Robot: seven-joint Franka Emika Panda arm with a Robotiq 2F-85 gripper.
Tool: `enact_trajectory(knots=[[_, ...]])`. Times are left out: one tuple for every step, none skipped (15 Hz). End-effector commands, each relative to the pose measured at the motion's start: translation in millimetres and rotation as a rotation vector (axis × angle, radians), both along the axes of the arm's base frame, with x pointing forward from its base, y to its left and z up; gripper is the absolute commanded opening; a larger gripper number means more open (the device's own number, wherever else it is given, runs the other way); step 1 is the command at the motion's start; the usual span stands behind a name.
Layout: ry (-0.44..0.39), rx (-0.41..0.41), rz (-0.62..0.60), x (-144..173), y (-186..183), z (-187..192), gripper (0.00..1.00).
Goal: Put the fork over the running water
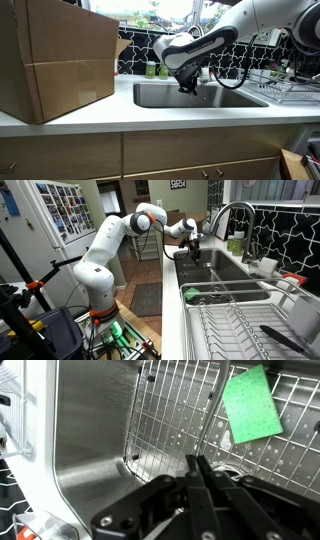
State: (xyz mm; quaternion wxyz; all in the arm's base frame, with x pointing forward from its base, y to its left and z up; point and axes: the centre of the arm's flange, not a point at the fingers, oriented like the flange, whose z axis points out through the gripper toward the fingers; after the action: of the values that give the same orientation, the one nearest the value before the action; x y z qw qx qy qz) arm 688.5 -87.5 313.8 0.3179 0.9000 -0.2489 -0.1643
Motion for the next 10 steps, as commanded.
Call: enact_trajectory(knots=[[0.085,-0.021,0.079,-19.6,-6.9,-4.9,0.01],[0.103,-0.023,0.097,-22.3,-8.0,-6.1,0.01],[0.12,-0.029,0.112,-25.0,-9.5,-8.1,0.01],[0.136,-0.035,0.122,-27.7,-11.4,-8.9,0.01],[0.15,-0.047,0.132,-29.7,-12.2,-9.6,0.01],[0.162,-0.056,0.138,-31.7,-12.5,-10.5,0.01],[0.171,-0.067,0.14,-32.8,-12.6,-11.4,0.01],[0.181,-0.077,0.136,-34.3,-12.2,-12.1,0.01],[0.188,-0.087,0.127,-36.1,-12.2,-12.7,0.01],[0.196,-0.097,0.119,-38.8,-12.9,-12.7,0.01]])
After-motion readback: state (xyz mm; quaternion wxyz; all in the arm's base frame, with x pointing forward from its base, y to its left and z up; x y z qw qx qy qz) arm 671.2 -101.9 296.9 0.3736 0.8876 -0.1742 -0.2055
